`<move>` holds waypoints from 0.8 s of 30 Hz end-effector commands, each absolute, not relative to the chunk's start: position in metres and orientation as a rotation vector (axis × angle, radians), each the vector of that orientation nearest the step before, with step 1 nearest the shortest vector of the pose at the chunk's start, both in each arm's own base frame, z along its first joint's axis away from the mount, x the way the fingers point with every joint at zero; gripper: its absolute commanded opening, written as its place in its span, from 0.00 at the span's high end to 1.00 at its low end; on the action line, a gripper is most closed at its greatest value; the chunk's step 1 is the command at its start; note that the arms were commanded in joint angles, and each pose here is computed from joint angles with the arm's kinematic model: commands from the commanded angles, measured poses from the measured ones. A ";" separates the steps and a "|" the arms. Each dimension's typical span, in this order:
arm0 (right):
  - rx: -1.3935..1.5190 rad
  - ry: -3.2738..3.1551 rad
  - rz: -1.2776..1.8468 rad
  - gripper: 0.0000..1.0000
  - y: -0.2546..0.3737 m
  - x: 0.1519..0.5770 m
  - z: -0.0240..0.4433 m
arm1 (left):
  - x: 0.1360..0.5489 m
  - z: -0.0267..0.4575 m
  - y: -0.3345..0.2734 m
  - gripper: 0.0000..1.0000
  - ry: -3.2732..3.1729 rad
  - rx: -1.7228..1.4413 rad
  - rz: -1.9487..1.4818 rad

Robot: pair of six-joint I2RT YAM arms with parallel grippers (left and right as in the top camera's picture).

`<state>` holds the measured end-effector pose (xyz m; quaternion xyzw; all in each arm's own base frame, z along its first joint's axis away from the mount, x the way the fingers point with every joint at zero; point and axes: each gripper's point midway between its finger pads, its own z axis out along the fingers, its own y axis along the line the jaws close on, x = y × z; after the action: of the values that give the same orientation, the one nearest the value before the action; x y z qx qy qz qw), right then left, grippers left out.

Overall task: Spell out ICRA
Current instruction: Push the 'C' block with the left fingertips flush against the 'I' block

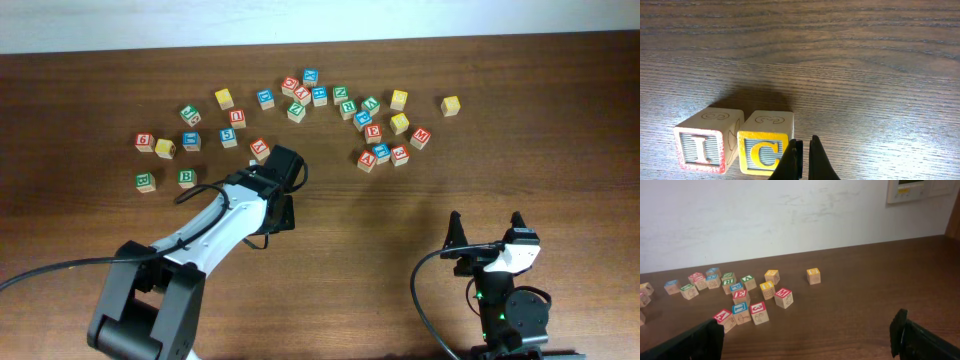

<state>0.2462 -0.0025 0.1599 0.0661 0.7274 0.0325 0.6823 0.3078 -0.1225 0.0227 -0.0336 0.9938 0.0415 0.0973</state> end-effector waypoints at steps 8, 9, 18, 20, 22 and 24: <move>0.156 1.635 0.053 0.02 -0.006 0.246 0.157 | 0.299 0.017 -0.116 1.00 2.973 -0.107 0.176; 0.156 1.635 0.053 0.02 -0.006 0.246 0.157 | 0.299 0.016 -0.116 1.00 2.975 -0.107 0.178; 0.156 1.635 0.053 0.02 -0.006 0.246 0.157 | 0.296 0.016 -0.114 1.00 2.986 -0.106 0.188; 0.156 1.636 0.053 0.02 -0.006 0.246 0.157 | 0.296 0.016 -0.114 1.00 2.986 -0.106 0.190; 0.156 1.635 0.053 0.02 -0.006 0.246 0.157 | 0.296 0.016 -0.114 1.00 2.986 -0.106 0.190; 0.156 1.636 0.053 0.02 -0.006 0.246 0.157 | 0.296 0.016 -0.113 1.00 2.985 -0.121 0.194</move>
<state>0.2462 -0.0025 0.1599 0.0661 0.7274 0.0325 0.6823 0.2989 -0.1179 0.0215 -0.0319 0.9950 0.0514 0.0794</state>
